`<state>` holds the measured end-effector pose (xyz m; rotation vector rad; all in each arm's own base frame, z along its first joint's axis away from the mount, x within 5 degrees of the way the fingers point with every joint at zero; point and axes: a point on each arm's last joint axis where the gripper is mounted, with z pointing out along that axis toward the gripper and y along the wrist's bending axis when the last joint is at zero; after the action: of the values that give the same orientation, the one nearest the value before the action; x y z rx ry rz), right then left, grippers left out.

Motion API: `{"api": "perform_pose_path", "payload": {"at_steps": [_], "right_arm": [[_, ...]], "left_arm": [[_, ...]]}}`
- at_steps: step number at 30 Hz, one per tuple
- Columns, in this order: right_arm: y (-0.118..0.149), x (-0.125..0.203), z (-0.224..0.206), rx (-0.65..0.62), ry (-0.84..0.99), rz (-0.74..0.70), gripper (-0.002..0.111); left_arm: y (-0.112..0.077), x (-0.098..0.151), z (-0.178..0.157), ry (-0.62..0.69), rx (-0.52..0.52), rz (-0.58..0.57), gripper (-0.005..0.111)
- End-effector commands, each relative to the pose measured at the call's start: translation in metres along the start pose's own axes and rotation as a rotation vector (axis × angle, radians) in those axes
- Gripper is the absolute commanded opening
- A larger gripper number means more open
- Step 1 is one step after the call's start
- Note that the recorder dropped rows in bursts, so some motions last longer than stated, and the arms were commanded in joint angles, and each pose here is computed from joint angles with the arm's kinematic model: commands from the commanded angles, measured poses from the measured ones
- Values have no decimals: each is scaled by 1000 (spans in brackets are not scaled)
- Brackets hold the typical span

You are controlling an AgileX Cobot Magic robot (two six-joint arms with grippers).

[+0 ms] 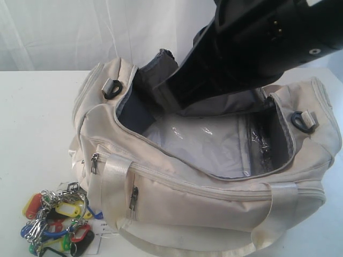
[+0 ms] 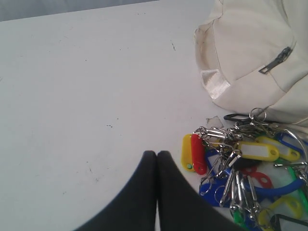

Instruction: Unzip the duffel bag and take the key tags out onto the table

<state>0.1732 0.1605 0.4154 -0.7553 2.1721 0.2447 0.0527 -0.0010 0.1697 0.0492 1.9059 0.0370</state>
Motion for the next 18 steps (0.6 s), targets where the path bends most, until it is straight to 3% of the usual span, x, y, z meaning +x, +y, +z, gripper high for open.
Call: {"api": "perform_pose_path", "payload": {"at_steps": [1, 11, 18], "right_arm": [[-1, 0, -1, 1, -11, 2, 0], [-2, 1, -9, 1, -32, 5, 0], [-15, 7, -58, 1, -162, 45, 0]], "left_arm": [[0, 1, 0, -6, 1, -18, 0], [0, 0, 0, -13, -2, -19, 0], [0, 0, 0, -13, -2, -19, 0]]}}
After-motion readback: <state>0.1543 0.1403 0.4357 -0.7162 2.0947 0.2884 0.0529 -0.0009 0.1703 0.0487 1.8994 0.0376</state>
